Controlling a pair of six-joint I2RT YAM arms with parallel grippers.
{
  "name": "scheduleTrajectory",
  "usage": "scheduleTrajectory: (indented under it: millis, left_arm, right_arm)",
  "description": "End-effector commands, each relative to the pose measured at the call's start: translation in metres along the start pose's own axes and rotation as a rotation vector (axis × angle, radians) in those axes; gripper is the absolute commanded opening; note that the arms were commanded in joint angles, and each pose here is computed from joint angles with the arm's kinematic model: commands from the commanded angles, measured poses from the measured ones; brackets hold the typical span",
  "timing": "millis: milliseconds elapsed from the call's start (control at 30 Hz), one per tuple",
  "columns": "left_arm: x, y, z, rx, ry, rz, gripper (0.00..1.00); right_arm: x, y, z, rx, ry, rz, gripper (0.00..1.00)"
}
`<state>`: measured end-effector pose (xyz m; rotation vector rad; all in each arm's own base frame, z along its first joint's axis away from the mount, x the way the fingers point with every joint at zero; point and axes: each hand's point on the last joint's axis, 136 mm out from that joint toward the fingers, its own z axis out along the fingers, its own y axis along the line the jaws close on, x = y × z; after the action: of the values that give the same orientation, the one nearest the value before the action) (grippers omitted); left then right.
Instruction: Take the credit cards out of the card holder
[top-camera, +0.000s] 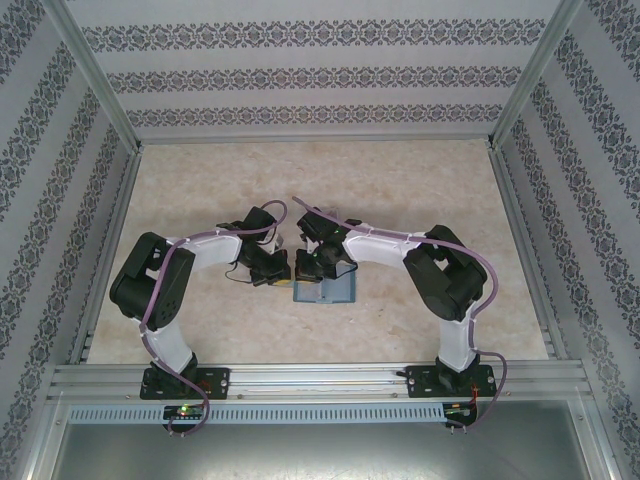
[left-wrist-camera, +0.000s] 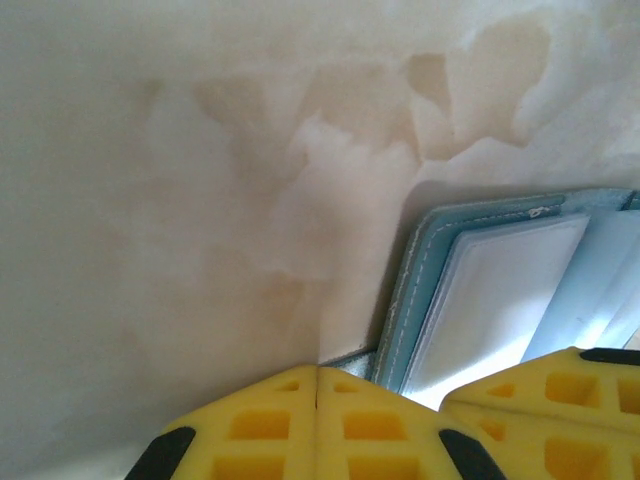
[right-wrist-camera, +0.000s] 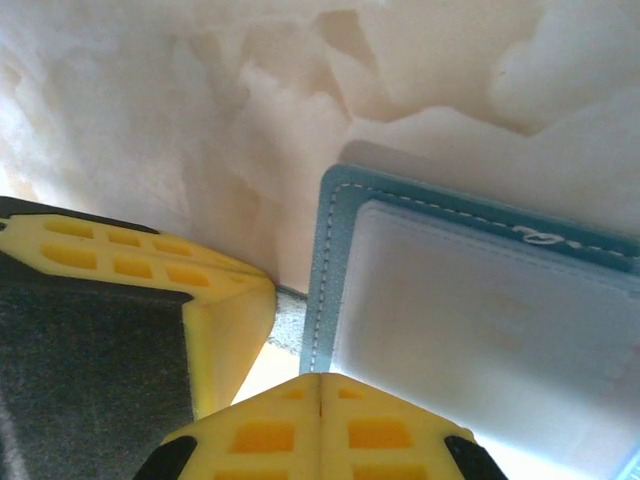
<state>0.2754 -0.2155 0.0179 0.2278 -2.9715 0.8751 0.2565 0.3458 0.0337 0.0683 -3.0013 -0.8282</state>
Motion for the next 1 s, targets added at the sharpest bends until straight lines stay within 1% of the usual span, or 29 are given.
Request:
scheduleTrajectory:
  millis: [0, 567, 767, 967]
  left_arm:
    - [0.015, 0.016, 0.010, -0.053, 0.041, -0.001, 0.00]
    - [0.013, 0.016, 0.012, -0.054, 0.050, 0.000, 0.00]
    - [0.013, 0.016, 0.012, -0.053, 0.051, 0.000, 0.00]
    - [0.013, 0.016, 0.013, -0.053, 0.051, 0.002, 0.00]
  right_arm:
    - [0.004, -0.009, 0.002, 0.065, 0.013, 0.006, 0.10]
    - [0.010, -0.033, -0.002, 0.225, 0.045, -0.029, 0.32]
    - [0.010, -0.037, 0.000, 0.253, 0.055, -0.038, 0.37]
    - [0.011, -0.042, 0.004, 0.294, 0.067, -0.045, 0.40]
